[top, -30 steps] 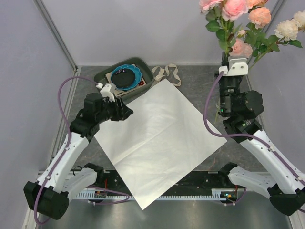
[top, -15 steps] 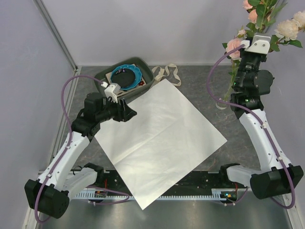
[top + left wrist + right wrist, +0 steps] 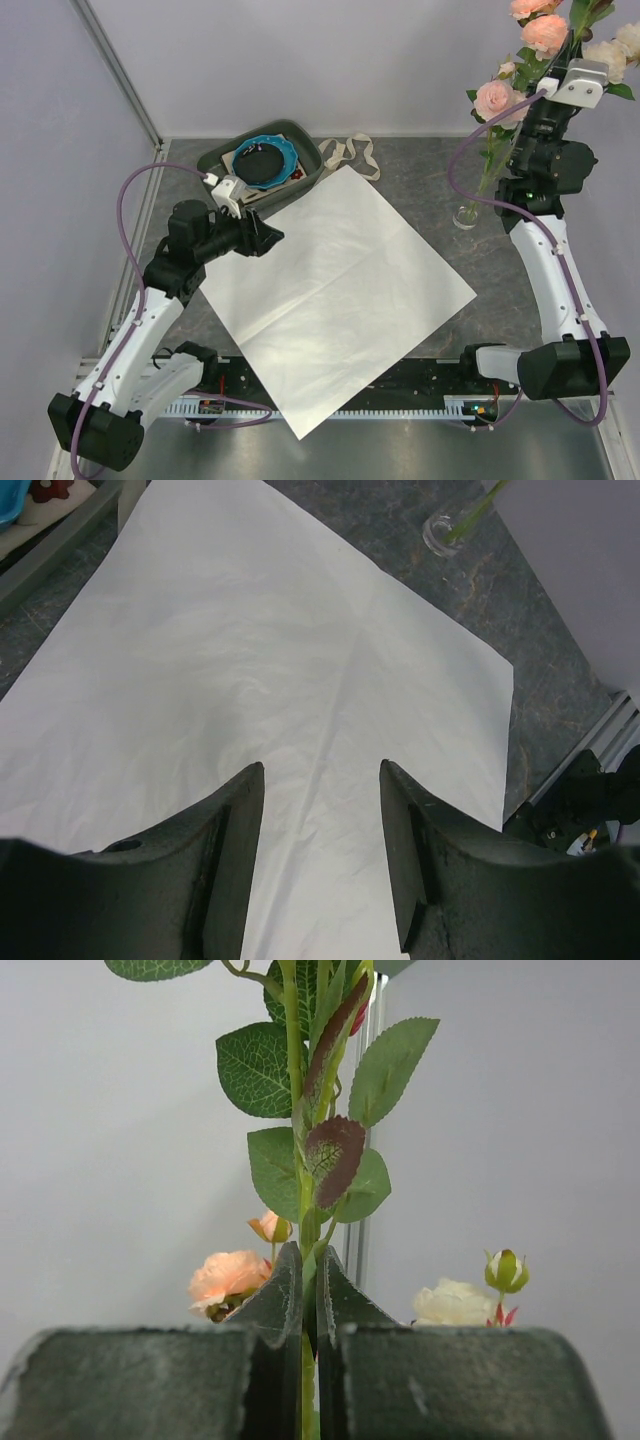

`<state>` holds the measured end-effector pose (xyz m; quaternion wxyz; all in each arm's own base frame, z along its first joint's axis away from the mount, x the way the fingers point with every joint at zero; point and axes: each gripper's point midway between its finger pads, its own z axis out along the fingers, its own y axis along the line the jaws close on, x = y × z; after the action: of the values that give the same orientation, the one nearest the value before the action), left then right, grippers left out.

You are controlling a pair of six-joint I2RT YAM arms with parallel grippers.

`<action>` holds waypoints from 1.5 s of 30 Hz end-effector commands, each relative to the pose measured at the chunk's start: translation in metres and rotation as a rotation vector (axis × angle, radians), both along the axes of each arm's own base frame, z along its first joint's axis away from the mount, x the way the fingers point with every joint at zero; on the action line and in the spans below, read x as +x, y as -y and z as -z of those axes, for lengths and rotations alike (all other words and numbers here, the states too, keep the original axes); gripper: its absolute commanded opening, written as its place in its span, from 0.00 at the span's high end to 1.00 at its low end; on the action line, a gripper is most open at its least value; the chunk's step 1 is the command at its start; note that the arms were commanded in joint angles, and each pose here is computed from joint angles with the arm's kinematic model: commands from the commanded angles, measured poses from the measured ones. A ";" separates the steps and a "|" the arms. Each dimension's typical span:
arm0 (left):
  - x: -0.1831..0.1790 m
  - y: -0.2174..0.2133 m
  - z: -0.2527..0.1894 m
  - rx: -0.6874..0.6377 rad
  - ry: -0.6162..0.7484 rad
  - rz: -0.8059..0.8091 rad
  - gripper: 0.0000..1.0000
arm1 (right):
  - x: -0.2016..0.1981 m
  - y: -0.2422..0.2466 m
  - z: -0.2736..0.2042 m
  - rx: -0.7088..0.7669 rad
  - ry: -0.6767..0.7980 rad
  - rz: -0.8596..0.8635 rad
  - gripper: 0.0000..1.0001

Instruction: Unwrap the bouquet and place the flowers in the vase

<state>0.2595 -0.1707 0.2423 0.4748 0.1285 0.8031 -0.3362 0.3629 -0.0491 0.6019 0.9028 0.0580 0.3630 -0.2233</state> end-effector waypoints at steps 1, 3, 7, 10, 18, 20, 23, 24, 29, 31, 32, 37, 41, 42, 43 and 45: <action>0.006 -0.003 -0.013 0.018 0.092 -0.003 0.43 | -0.022 -0.008 -0.036 -0.012 0.130 -0.062 1.00; 0.006 -0.005 -0.013 0.018 0.095 -0.009 0.44 | -0.019 -0.009 -0.037 -0.015 0.134 -0.068 1.00; 0.005 -0.007 -0.015 0.022 0.109 -0.021 0.44 | -0.009 -0.011 -0.030 -0.024 0.113 -0.067 1.00; 0.005 -0.008 -0.016 0.022 0.114 -0.025 0.44 | -0.006 -0.011 -0.026 -0.024 0.112 -0.072 1.00; 0.006 -0.009 -0.016 0.026 0.116 -0.029 0.43 | 0.008 -0.008 -0.012 -0.012 0.087 -0.074 1.00; 0.006 -0.009 -0.015 0.028 0.115 -0.030 0.44 | 0.012 -0.007 -0.008 -0.010 0.080 -0.075 1.00; 0.007 -0.009 -0.015 0.028 0.115 -0.030 0.44 | 0.016 -0.006 -0.001 -0.008 0.073 -0.079 1.00; 0.007 -0.009 -0.014 0.029 0.113 -0.030 0.44 | 0.018 -0.007 0.001 -0.015 0.070 -0.086 1.00; 0.008 -0.008 -0.013 0.029 0.108 -0.027 0.44 | 0.021 -0.006 0.013 -0.009 0.059 -0.090 1.00; 0.009 -0.008 -0.011 0.031 0.104 -0.029 0.44 | 0.024 -0.005 0.020 -0.008 0.047 -0.094 1.00; 0.009 -0.008 -0.011 0.030 0.102 -0.027 0.44 | 0.024 -0.005 0.022 -0.009 0.046 -0.093 1.00; 0.010 -0.007 -0.009 0.031 0.093 -0.022 0.44 | 0.026 -0.001 0.034 -0.004 0.030 -0.087 1.00; 0.010 -0.006 -0.008 0.031 0.092 -0.022 0.44 | 0.028 0.000 0.044 0.005 0.019 -0.089 1.00; 0.010 -0.007 -0.009 0.030 0.093 -0.022 0.44 | 0.027 -0.001 0.045 0.007 0.021 -0.093 1.00; 0.010 -0.006 -0.009 0.031 0.092 -0.021 0.44 | 0.027 -0.001 0.047 0.011 0.020 -0.102 1.00; 0.010 -0.006 -0.009 0.030 0.093 -0.021 0.44 | 0.030 -0.001 0.054 0.013 0.008 -0.103 1.00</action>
<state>0.2635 -0.1661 0.2444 0.4893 0.1256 0.8003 -0.3231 0.4062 -0.0502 0.5381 0.8989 0.0415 0.3921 -0.1910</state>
